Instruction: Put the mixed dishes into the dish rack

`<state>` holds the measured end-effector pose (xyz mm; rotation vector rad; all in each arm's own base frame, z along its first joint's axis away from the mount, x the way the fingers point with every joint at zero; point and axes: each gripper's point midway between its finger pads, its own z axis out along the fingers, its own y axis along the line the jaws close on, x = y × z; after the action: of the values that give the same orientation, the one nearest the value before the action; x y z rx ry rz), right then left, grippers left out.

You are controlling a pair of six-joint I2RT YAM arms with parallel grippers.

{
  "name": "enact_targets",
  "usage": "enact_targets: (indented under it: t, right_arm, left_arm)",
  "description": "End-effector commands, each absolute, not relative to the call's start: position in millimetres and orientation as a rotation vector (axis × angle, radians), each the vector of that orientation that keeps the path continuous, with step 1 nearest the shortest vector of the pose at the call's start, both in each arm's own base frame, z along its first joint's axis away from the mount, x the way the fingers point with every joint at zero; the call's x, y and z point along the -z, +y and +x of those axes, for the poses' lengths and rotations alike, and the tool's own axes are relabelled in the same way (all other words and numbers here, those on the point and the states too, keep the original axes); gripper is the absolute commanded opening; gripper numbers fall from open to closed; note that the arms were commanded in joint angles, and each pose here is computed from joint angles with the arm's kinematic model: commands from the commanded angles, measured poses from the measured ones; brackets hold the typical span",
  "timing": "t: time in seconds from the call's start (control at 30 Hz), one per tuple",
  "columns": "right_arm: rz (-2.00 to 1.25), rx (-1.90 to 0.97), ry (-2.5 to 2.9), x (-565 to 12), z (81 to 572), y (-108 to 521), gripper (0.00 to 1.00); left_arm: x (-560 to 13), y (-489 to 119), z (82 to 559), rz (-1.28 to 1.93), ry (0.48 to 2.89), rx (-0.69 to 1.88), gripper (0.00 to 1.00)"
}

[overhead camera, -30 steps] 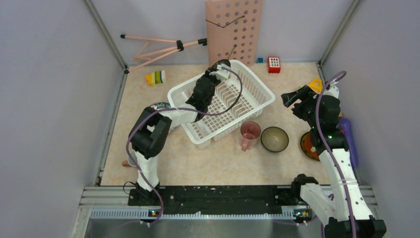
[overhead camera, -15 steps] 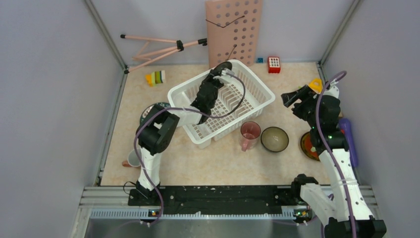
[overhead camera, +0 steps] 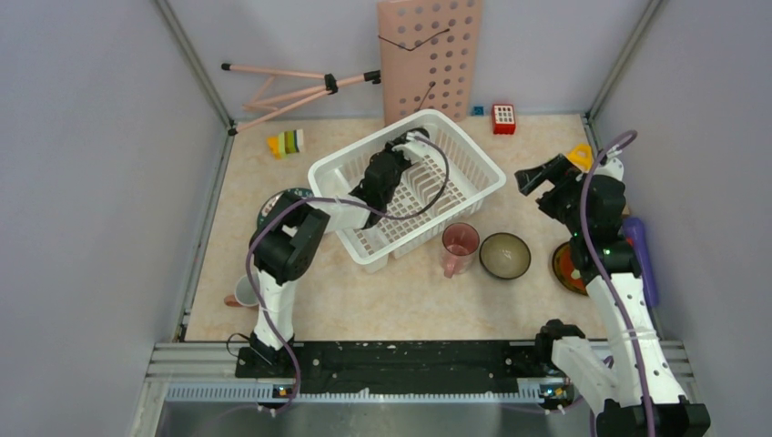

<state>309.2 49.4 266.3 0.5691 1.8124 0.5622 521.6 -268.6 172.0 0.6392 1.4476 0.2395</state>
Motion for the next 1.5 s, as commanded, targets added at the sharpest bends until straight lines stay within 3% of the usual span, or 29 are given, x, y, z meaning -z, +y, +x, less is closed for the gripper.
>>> enact_targets:
  t: [0.0,0.1,0.23,0.3,0.47,0.73,0.93,1.23,1.47]
  right_arm:
    - [0.581,-0.527,1.812,-267.8,310.2,45.6,0.99]
    - [0.589,-0.499,1.847,-264.7,309.0,43.3,0.99]
    - [0.569,-0.479,1.938,-258.0,307.6,46.3,0.99]
    - [0.534,-0.479,1.999,-250.8,306.0,54.3,0.98]
    - [0.424,-0.429,2.166,-223.8,288.5,89.3,0.86]
    - [0.346,-0.388,2.331,-175.2,252.1,130.3,0.7]
    - [0.369,-0.396,2.385,-146.3,247.3,137.6,0.63]
    - [0.353,-0.429,2.444,-124.5,251.7,160.2,0.61]
    - [0.354,-0.434,2.474,-109.8,252.3,167.9,0.45]
  left_arm:
    - [-218.0,-265.5,527.7,0.528,1.462,-0.191,0.19]
    - [-221.5,-267.5,527.7,0.522,1.486,-0.158,0.37]
    - [-231.5,-270.0,525.8,0.497,1.509,-0.106,0.5]
    - [-239.3,-268.4,525.5,0.479,1.52,-0.1,0.51]
    - [-275.0,-262.1,509.7,0.388,1.541,-0.007,0.52]
    - [-284.3,-269.6,448.9,0.137,1.789,0.405,0.66]
    - [-284.7,-261.6,395.5,0.119,1.858,0.568,0.67]
    - [-289.7,-242.4,339.0,0.102,1.913,0.685,0.67]
    - [-303.8,-241.1,316.8,0.128,1.903,0.77,0.68]
